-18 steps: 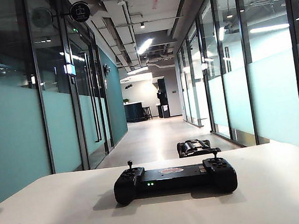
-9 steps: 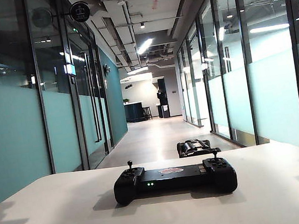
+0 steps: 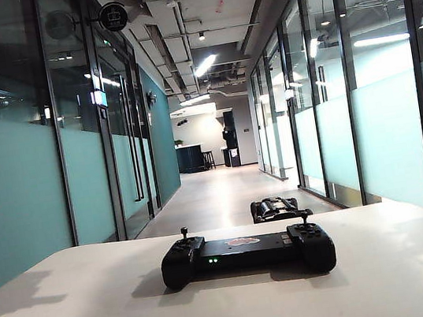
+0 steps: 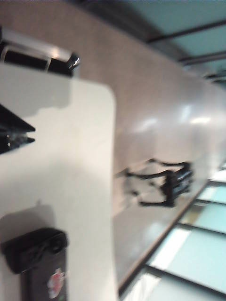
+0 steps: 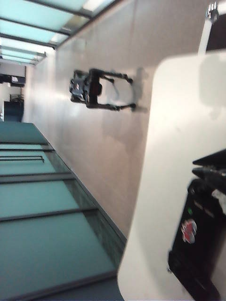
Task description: Push the left joystick on the remote control sitting on the white table forward to make the robot dog walk in a straight line until it approaches the door.
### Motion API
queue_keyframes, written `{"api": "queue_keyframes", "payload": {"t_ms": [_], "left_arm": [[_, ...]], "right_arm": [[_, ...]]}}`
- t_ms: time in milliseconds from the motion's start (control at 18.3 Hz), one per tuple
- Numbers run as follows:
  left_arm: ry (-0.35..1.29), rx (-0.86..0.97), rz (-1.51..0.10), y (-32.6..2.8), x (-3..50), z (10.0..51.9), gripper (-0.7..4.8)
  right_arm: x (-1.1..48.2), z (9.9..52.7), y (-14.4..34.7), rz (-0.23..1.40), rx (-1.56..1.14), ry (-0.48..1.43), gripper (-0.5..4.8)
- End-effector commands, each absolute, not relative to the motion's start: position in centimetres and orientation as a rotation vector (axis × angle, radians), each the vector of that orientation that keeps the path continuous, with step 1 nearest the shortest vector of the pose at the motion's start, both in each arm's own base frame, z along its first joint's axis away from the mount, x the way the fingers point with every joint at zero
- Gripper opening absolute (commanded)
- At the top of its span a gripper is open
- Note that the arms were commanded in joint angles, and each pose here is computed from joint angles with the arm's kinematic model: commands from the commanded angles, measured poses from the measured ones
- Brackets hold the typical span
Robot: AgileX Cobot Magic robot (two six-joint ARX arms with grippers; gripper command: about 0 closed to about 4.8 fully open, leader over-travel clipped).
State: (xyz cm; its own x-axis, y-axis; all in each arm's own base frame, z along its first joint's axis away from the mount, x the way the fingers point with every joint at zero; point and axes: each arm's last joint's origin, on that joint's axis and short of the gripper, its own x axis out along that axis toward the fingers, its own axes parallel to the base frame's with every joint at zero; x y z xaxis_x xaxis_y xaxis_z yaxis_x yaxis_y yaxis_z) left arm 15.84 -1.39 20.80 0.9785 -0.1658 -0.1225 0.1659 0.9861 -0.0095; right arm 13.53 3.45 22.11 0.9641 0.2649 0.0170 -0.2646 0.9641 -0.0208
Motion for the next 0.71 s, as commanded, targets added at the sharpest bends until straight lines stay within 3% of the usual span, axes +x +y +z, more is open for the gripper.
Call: {"api": "queue_keyframes", "payload": {"t_ms": [55, 710], "left_arm": [[0.118, -0.025, -0.232, -2.0, 17.3, 20.9, -0.05], [0.344, -0.063, -0.432, -4.5, 25.0, 18.0, -0.05]], "right_arm": [[14.2, 22.1, 4.3, 0.287, -0.016, -0.026, -0.03], [17.7, 18.4, 6.8, 0.323, -0.037, 0.140, -0.02]]}}
